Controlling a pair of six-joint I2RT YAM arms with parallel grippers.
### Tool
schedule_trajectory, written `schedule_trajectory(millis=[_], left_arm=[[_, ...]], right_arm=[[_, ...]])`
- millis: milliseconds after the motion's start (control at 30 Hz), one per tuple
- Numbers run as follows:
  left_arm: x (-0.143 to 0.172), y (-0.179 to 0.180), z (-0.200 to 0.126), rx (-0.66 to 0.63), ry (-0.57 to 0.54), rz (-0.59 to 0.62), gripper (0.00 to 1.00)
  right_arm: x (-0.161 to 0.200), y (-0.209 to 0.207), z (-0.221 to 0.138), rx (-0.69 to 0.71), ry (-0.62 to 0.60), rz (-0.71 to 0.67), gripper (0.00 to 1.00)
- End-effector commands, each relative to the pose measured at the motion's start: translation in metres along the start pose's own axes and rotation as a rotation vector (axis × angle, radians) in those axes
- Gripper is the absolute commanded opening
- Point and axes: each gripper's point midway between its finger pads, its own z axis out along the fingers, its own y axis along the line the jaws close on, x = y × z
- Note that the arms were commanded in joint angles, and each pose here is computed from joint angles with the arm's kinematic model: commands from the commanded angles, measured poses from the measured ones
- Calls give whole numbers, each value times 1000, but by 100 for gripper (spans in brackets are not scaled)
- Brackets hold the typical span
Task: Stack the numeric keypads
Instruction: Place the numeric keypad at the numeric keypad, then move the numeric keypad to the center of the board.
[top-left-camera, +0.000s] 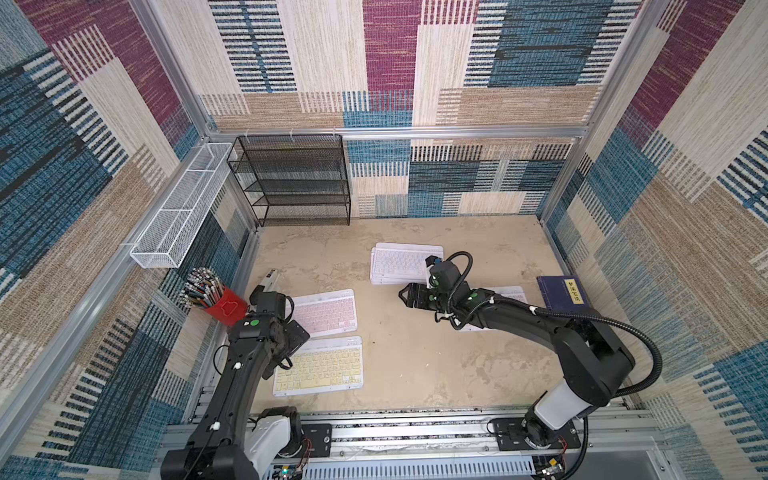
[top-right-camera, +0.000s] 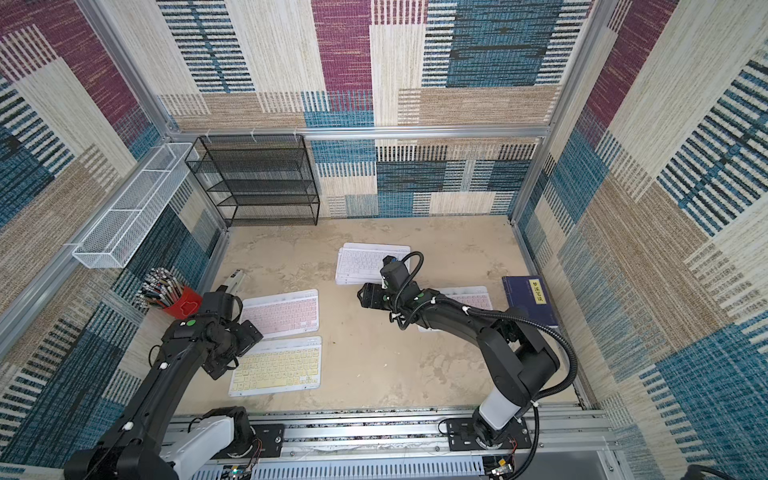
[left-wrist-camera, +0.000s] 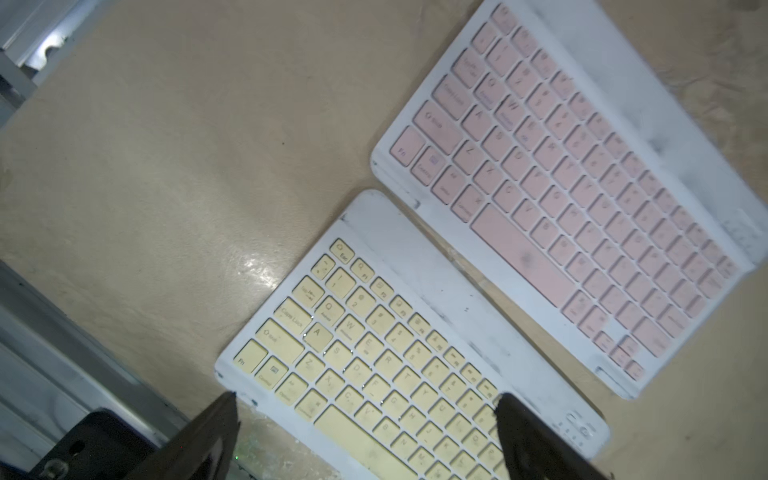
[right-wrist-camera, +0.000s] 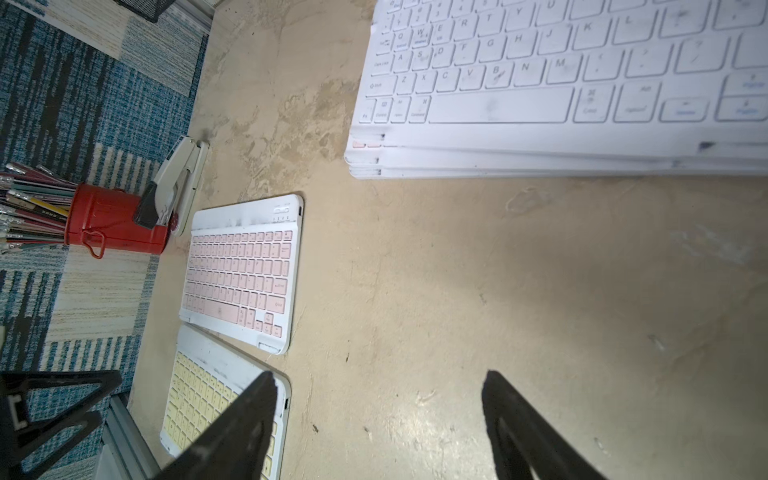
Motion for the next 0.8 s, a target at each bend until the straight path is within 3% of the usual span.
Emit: schedule_trajectory(millis=[0,400,767], left_arm=[[0,7,12,-4,19,-105,99],[-15,-8,50,154,36,-198,99],[-28,-4,65,113,33,-140,100]], right_arm=[[-7,10,2,-48,-30,-32,79],[-5,9,8,-49,-21,-41,78],[0,6,13,-43,4,-24,76]])
